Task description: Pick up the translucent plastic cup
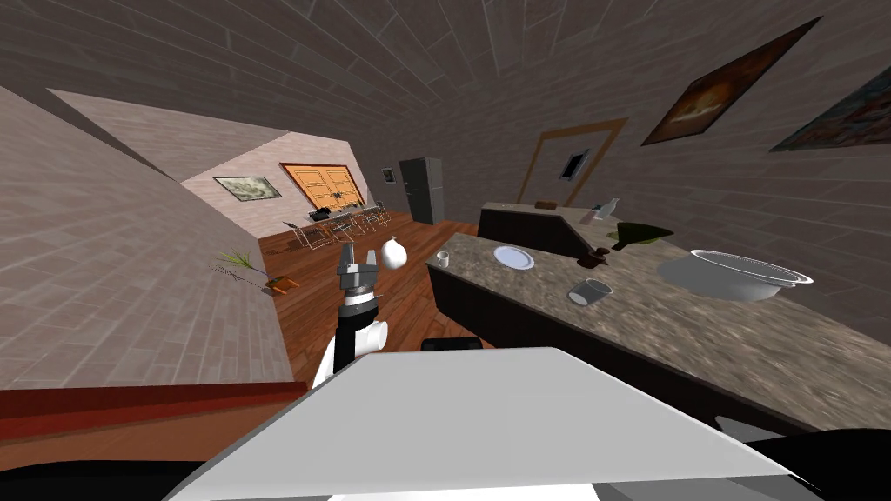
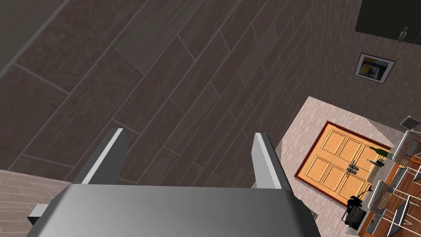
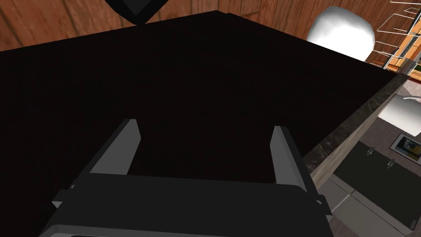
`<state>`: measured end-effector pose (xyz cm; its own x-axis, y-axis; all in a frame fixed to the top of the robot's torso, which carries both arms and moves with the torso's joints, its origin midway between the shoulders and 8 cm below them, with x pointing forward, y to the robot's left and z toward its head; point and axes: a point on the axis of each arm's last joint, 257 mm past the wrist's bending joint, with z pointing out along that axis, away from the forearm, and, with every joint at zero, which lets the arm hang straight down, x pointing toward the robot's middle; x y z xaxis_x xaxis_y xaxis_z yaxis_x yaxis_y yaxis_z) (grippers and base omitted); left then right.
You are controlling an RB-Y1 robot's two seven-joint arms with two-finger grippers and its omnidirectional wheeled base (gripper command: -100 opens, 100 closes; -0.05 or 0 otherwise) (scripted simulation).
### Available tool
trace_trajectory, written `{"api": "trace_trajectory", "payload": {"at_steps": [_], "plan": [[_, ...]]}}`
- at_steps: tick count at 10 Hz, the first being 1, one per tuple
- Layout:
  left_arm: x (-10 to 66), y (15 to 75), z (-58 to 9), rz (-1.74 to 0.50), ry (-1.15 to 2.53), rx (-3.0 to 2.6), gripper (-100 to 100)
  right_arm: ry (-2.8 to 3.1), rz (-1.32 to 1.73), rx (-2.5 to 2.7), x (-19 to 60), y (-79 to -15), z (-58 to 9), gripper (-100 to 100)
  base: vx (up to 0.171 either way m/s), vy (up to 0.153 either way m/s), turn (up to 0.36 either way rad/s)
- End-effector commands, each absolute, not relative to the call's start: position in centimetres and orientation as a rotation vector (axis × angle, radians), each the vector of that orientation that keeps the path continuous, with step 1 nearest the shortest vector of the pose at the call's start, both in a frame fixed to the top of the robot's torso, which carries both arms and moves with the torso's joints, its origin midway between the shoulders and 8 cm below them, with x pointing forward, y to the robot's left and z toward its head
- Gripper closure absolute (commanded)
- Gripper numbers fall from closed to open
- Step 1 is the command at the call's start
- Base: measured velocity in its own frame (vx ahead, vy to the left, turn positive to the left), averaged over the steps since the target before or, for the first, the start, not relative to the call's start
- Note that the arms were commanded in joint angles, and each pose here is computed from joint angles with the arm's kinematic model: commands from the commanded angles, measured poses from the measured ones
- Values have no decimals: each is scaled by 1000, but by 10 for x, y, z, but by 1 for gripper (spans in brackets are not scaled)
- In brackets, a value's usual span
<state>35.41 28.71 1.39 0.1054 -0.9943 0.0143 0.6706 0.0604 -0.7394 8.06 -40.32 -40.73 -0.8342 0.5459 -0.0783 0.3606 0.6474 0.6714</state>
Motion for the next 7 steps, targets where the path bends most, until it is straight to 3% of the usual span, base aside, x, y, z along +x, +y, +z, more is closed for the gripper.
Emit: {"api": "trace_trajectory", "payload": {"at_steps": [1,7], "plan": [[354,287,14,-1379,596,-685,0,2641,907,707,69,-424,-407,-100,-29,-16,118],[354,287,14,-1379,597,-685,0,2745,730,664,54,-485,-393,-100,-25,-11,102]]}}
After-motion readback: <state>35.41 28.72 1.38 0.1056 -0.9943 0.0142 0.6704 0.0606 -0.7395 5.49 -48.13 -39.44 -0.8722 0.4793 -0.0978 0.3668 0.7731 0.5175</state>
